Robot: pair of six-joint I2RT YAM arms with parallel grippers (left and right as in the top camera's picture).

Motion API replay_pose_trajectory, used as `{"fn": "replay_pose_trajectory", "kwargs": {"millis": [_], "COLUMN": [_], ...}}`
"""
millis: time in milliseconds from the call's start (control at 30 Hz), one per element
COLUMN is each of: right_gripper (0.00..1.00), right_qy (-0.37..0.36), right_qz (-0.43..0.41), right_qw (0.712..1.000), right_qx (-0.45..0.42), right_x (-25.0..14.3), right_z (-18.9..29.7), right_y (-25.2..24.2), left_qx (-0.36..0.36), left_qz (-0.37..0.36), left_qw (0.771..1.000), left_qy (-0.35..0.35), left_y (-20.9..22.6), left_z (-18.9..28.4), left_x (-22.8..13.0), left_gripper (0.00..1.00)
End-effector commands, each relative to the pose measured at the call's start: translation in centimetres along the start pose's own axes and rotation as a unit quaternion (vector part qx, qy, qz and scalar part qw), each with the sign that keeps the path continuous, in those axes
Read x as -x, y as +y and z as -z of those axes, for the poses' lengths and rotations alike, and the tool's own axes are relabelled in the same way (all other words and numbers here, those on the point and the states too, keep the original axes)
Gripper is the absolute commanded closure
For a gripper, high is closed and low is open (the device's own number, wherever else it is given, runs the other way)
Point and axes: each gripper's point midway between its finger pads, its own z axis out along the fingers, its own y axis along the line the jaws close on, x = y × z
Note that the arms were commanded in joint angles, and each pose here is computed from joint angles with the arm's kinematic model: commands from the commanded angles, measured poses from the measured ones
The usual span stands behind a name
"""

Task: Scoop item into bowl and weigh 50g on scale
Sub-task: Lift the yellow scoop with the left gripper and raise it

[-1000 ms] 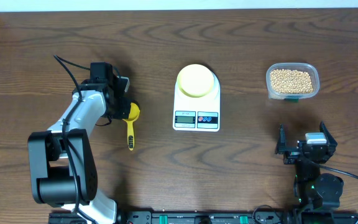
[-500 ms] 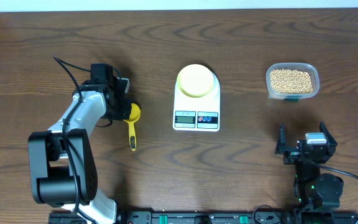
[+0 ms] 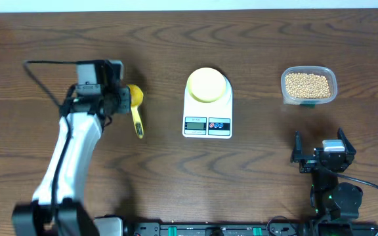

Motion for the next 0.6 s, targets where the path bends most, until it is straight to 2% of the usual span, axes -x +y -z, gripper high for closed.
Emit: {"fn": "replay_pose_trajectory", "kwargs": {"millis": [0,133,267,433,567], "right_gripper": [0.01,0.01,0.01,0.01,0.01], "right_qy": [-0.001,-0.001,-0.001,-0.001,-0.001], "right_qz": [0.008,0.008,0.008,0.008,0.008], "right_qw": [1.000,1.000,1.000,1.000,1.000], "right_qx": [0.006,0.006,0.006,0.006,0.006], "right_x": [0.0,0.0,0.0,0.0,0.0], "right_z": [0.0,0.0,0.0,0.0,0.0], "right_y": [0.3,0.3,0.3,0.3,0.3], "left_qx": [-0.004,-0.014,-0.037,-0.073,-0.091], "left_qz": [0.039,0.102,0.219,0.421,0.518], "left_qw": [0.997,0.985,0.960,0.889,0.836], "left_qy": [-0.071,-0.138,-0.170,-0.167,-0.157], "left_y": [-0.1,-0.1,-0.1,0.1,0.1], "left_z": [2.9,4.8,5.4,5.6,5.6], "left_x": [3.4,6.3,7.9,8.3,8.3], "left_gripper": [0.92,0.92,0.92,0.92,0.93]}}
